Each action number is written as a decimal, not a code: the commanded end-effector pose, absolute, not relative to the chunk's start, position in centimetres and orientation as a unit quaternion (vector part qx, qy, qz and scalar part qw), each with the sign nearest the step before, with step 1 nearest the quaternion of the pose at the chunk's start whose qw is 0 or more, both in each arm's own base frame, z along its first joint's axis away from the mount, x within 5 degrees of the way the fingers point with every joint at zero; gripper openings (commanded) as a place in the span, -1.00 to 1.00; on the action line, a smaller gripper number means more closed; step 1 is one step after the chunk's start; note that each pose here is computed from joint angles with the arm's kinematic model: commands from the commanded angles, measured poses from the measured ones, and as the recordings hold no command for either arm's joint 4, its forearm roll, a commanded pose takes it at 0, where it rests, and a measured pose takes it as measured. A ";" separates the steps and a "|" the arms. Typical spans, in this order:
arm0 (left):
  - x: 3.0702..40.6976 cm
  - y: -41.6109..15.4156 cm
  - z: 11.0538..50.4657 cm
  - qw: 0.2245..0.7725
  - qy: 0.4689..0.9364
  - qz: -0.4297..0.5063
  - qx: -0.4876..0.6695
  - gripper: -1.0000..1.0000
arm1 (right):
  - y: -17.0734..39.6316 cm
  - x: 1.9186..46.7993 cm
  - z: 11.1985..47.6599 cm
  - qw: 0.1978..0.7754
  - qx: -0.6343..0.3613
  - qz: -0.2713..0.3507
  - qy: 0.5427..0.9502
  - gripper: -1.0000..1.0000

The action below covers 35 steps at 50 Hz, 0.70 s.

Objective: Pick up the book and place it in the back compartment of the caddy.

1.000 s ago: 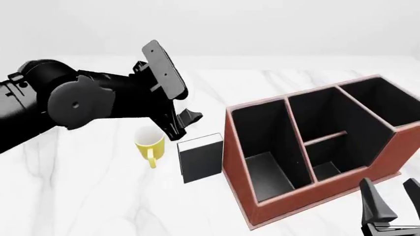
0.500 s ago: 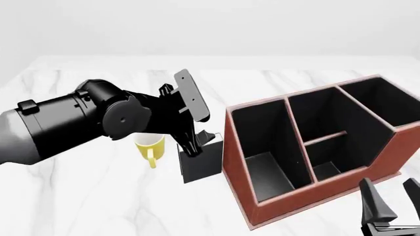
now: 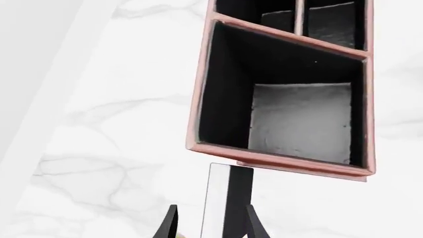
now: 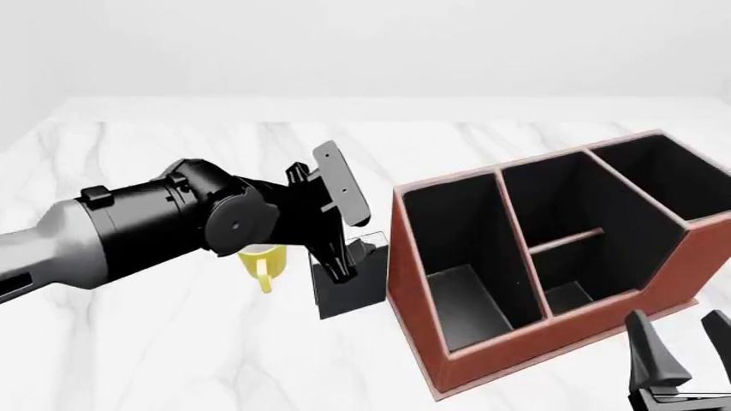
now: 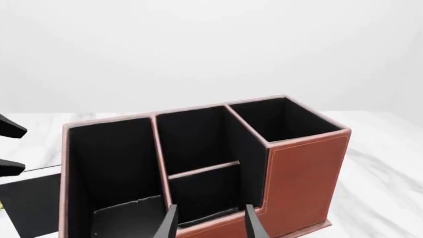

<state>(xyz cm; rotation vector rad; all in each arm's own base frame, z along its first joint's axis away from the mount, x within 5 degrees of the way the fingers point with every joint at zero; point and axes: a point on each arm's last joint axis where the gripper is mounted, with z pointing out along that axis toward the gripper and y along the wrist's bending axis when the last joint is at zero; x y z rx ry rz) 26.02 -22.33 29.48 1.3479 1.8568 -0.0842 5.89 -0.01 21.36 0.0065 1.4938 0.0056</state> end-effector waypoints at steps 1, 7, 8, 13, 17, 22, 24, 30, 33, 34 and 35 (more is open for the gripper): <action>26.4 -22.5 27.8 0.406 0.741 -0.033 0.534 1.00 | 0.0 5.9 21.4 0.733 0.003 0.002 0.680 1.00; 26.7 -22.7 27.1 0.405 0.744 -0.034 0.531 1.00 | 0.0 5.9 21.3 0.733 0.003 0.002 0.680 1.00; 26.8 -22.7 27.0 0.405 0.744 -0.034 0.531 1.00 | 0.0 5.9 21.4 0.734 0.002 0.002 0.680 1.00; 27.0 -22.9 26.3 0.400 0.747 -0.035 0.530 1.00 | 0.0 6.0 21.4 0.734 0.003 0.002 0.680 1.00; 27.0 -23.1 25.7 0.399 0.748 -0.037 0.530 1.00 | 0.0 5.9 21.3 0.733 0.003 0.002 0.680 1.00; 27.0 -23.4 25.5 0.400 0.749 -0.040 0.527 1.00 | 0.0 5.9 21.3 0.734 0.000 0.001 0.679 1.00; 27.3 -23.4 25.4 0.400 0.749 -0.039 0.526 1.00 | 0.0 6.0 21.4 0.734 0.001 0.001 0.679 1.00; 27.6 -23.4 25.0 0.400 0.751 -0.037 0.524 1.00 | 0.0 5.9 21.4 0.734 0.001 0.001 0.679 1.00; 27.8 -23.5 24.1 0.394 0.754 -0.037 0.524 1.00 | 0.0 6.0 21.4 0.734 0.001 0.001 0.679 1.00; 27.8 -23.6 24.0 0.394 0.755 -0.038 0.524 1.00 | 0.0 6.0 21.4 0.734 0.001 0.001 0.679 1.00; 27.9 -23.6 23.9 0.393 0.755 -0.038 0.524 1.00 | 0.0 6.0 21.4 0.734 0.001 0.001 0.679 1.00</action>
